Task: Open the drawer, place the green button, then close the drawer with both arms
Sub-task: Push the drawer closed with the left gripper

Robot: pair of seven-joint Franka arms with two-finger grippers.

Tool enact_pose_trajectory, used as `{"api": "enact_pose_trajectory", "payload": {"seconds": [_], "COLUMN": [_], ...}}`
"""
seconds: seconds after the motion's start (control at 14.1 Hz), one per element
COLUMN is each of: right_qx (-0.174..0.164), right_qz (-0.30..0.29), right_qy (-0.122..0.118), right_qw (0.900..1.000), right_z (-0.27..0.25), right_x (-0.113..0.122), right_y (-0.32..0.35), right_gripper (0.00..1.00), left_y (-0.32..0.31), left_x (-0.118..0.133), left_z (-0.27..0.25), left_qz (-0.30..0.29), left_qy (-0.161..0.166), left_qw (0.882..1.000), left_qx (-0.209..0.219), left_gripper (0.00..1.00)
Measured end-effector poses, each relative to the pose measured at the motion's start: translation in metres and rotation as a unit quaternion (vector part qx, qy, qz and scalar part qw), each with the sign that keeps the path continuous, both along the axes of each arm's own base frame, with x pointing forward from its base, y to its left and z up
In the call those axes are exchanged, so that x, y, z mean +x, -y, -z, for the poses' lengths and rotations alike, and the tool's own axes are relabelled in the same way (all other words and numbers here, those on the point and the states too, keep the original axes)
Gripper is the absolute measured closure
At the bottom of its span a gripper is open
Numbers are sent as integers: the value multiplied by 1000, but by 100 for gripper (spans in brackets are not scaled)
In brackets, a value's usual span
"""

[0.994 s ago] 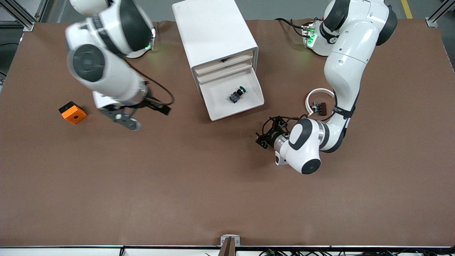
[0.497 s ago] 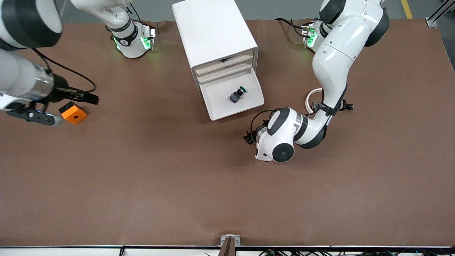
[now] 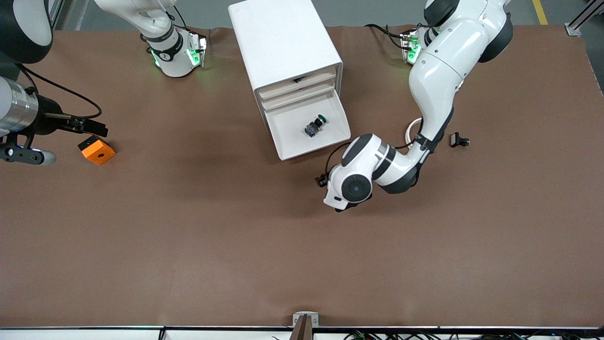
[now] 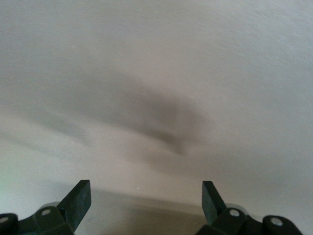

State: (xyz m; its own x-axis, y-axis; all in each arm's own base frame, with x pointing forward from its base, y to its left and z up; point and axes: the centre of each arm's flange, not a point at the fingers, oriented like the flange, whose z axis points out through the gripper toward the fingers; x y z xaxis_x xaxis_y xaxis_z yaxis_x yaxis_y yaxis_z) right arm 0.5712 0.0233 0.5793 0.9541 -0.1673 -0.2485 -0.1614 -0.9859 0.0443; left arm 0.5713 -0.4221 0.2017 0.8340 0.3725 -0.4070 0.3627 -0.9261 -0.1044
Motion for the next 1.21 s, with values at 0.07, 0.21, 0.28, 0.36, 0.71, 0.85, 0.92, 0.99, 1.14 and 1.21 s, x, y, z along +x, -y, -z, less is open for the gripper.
{"api": "enact_pose_trajectory", "payload": {"seconds": [0.07,0.21,0.28,0.36,0.71,0.85,0.92,0.99,1.14,1.21], "right_qx": [1,2,2,2,2,3,3,4,7,8], "right_qz": [-4,-5,-5,-4,-3,-4,-6,-10,-20,-18], "right_qy": [1,2,2,2,7,9,11,13,15,16], "right_qw": [1000,1000,1000,1000,1000,1000,1000,1000,1000,1000], "right_z": [-1,-2,-2,-1,0,-2,-3,-4,-6,-7], "right_x": [0,0,1,1,4,4,5,5,6,6], "right_y": [1,2,3,4,6,6,6,7,16,22], "right_gripper": [0,0,0,0,0,0,0,0,0,0], "left_y": [5,12,16,18,22,19,18,19,26,30], "left_x": [-2,-5,-6,-8,-28,-36,-41,-45,-54,-58], "left_z": [-1,-3,-5,-8,-18,-14,-11,-8,-8,-9], "left_qz": [5,10,16,22,43,48,51,54,60,63], "left_qy": [8,25,32,38,33,26,22,19,14,12], "left_qw": [1000,1000,999,999,998,998,998,998,997,997], "left_qx": [-4,-15,-23,-30,-45,-40,-38,-38,-43,-46], "left_gripper": [0,0,0,0,0,0,0,0,0,0]}}
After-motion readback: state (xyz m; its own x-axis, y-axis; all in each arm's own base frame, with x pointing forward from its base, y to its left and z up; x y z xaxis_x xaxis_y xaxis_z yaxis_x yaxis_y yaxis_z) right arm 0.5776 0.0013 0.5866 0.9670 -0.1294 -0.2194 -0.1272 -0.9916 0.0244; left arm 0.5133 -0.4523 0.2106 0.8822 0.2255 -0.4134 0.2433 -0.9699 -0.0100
